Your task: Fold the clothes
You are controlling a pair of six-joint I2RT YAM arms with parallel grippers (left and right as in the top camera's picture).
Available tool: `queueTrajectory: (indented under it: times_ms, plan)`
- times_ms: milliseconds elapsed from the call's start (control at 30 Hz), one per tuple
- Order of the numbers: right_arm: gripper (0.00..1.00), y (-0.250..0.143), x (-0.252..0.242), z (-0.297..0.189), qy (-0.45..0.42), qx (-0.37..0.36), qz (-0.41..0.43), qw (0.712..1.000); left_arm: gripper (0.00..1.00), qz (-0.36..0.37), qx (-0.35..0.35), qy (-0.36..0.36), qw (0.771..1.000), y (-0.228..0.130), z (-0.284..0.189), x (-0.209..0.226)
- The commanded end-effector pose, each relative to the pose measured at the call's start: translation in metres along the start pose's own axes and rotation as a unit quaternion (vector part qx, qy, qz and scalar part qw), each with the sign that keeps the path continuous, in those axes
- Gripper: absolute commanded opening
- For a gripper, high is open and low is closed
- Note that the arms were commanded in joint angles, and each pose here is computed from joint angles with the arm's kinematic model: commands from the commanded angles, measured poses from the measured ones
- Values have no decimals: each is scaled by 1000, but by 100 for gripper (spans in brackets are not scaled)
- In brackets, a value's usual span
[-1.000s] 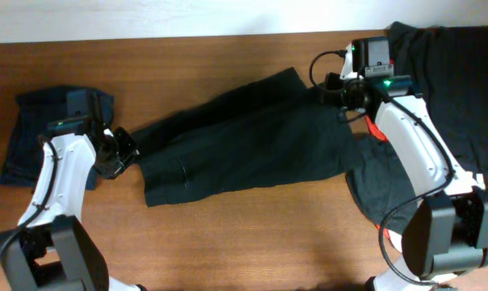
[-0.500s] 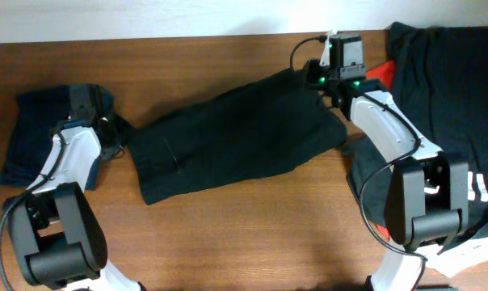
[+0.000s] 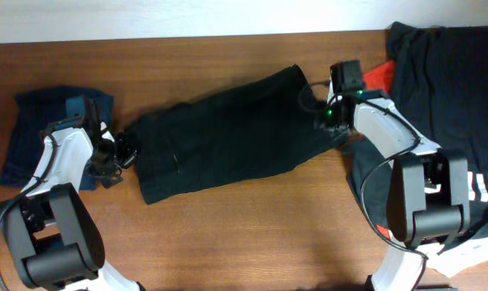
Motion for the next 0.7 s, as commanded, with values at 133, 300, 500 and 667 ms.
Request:
queueTrajectory:
  times_ms: [133, 300, 500, 667]
  plan:
    - [19, -80, -16, 25, -30, 155, 16, 987, 99, 42, 27, 14, 999, -13, -9, 5]
    - [12, -119, -49, 0, -165, 271, 137, 938, 99, 49, 26, 12, 998, -13, -9, 4]
    - [34, -63, -36, -61, -109, 178, 131, 969, 99, 190, 11, -49, 980, -8, -8, -10]
    - [35, -30, -16, -97, 1, 129, 80, 988, 99, 230, 39, -130, 964, -10, 10, -31]
Point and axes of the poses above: each gripper's point midway between its finger pads, its own z axis out along the fingers, its own x axis along the line the jaws close on, y = z × x, the point moved 9 cm from there along -z, back along the fingers, and after that the axes turned 9 degrees about -z, right-handed, at the moved point
